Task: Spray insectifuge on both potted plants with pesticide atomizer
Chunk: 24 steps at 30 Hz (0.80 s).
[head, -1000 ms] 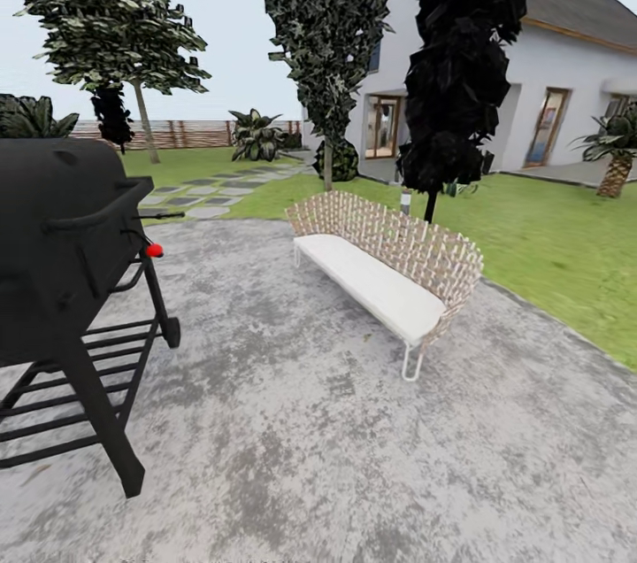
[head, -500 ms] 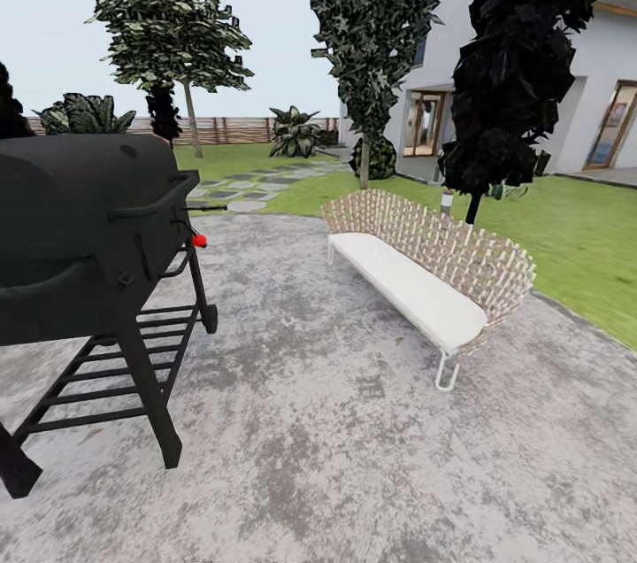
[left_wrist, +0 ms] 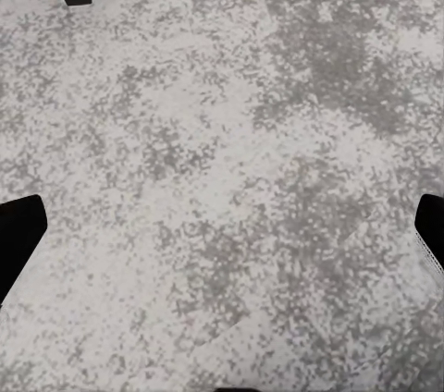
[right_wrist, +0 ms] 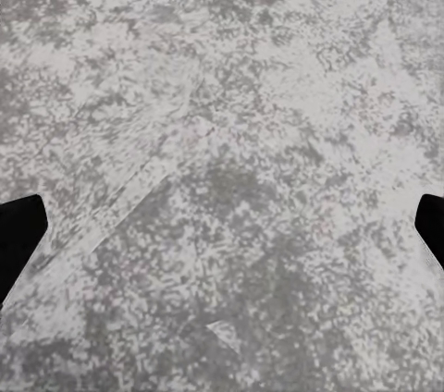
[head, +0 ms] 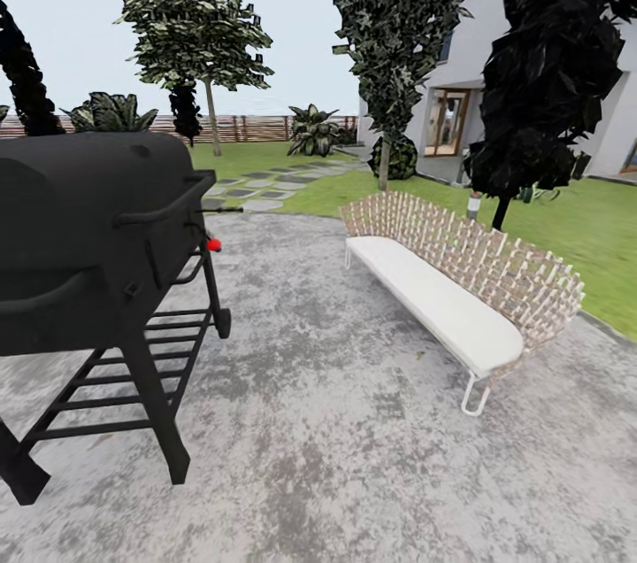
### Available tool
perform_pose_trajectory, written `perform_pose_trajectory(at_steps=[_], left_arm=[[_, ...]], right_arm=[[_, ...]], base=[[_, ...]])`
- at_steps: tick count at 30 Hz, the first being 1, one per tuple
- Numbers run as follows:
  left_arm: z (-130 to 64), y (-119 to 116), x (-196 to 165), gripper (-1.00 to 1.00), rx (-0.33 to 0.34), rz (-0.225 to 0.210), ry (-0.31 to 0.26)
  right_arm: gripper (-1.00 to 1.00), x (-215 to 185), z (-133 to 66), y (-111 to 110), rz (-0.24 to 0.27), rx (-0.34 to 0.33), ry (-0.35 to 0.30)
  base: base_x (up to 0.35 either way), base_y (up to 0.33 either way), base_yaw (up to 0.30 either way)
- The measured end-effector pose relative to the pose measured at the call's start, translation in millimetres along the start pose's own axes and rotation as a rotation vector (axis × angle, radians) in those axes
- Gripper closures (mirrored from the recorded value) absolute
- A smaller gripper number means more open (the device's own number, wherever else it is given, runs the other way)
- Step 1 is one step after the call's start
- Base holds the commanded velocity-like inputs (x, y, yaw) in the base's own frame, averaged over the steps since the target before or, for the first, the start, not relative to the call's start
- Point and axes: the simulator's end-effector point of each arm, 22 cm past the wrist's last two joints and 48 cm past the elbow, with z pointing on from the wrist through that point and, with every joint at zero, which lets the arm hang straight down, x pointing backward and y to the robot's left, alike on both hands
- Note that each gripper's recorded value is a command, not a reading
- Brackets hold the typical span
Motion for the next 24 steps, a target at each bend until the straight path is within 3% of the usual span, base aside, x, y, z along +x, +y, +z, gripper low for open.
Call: perform_pose_trajectory(at_steps=[24], left_arm=[[0.0,2.1,0.8,-1.0,-0.004,0.0,0.004]], right_arm=[[-1.0,1.0,-0.3,0.5,-0.001,0.0,0.001]], base=[[0.339,0.0,0.0]])
